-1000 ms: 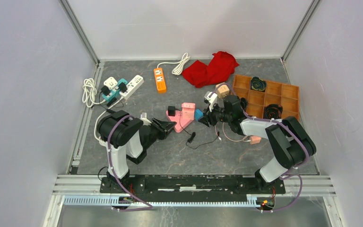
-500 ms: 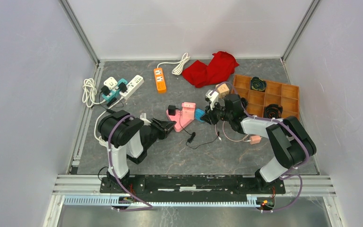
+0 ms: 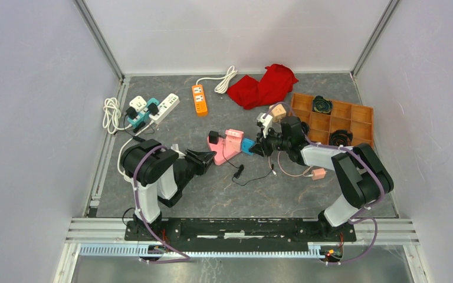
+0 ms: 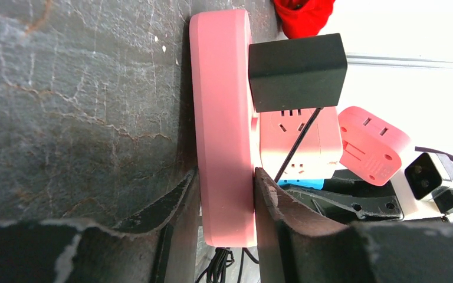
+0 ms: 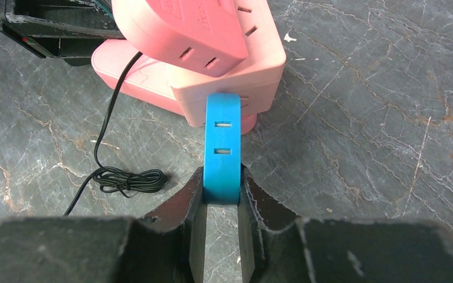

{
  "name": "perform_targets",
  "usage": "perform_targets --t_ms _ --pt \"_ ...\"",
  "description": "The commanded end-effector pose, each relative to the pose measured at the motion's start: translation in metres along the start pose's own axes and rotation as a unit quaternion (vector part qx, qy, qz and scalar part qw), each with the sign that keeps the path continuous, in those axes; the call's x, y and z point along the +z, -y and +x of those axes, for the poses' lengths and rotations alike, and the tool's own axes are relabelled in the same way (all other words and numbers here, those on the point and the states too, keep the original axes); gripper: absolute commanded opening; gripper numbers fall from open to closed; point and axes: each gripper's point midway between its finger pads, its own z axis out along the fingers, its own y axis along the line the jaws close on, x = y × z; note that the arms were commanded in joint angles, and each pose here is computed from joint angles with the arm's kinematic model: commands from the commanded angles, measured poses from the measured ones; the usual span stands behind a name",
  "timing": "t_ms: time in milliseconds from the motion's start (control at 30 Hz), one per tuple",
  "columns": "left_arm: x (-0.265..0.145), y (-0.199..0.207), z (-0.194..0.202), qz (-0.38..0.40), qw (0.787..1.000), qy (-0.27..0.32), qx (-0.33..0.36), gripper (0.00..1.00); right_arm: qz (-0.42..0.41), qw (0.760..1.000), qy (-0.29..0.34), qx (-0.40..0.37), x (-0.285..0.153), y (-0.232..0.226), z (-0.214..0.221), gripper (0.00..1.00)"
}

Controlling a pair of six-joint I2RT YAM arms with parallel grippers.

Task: Pull the plug off the socket
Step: Remove the plug from the socket.

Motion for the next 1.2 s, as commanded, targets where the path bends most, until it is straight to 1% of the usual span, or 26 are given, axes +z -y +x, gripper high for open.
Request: perform_targets --t_ms 0,400,633,767,1167 --pt "-0.004 0.019 -0.028 0.038 0.997 0.070 -0.008 0.02 0.029 0.999 0.022 -0.010 -0.005 0.022 -0.019 0.00" --pt "-0.003 0.023 -0.032 0.039 0.996 0.080 0.004 0.02 0.028 0.999 0.021 -0.017 -0.011 0.027 -0.018 0.00" --pt "-0.001 0.032 -0.030 0.048 0.996 0.073 0.022 0.02 0.034 0.999 0.023 -0.017 -0.013 0.030 -0.020 0.00" --pt "-0.002 0.030 -0.030 0.040 0.996 0.072 0.031 0.02 0.031 0.999 0.024 -0.016 -0.012 0.029 -0.019 0.00" --pt "0.001 0.021 -0.032 0.035 0.996 0.082 0.011 0.02 0.027 0.999 0.031 -0.009 -0.014 0.026 -0.020 0.00"
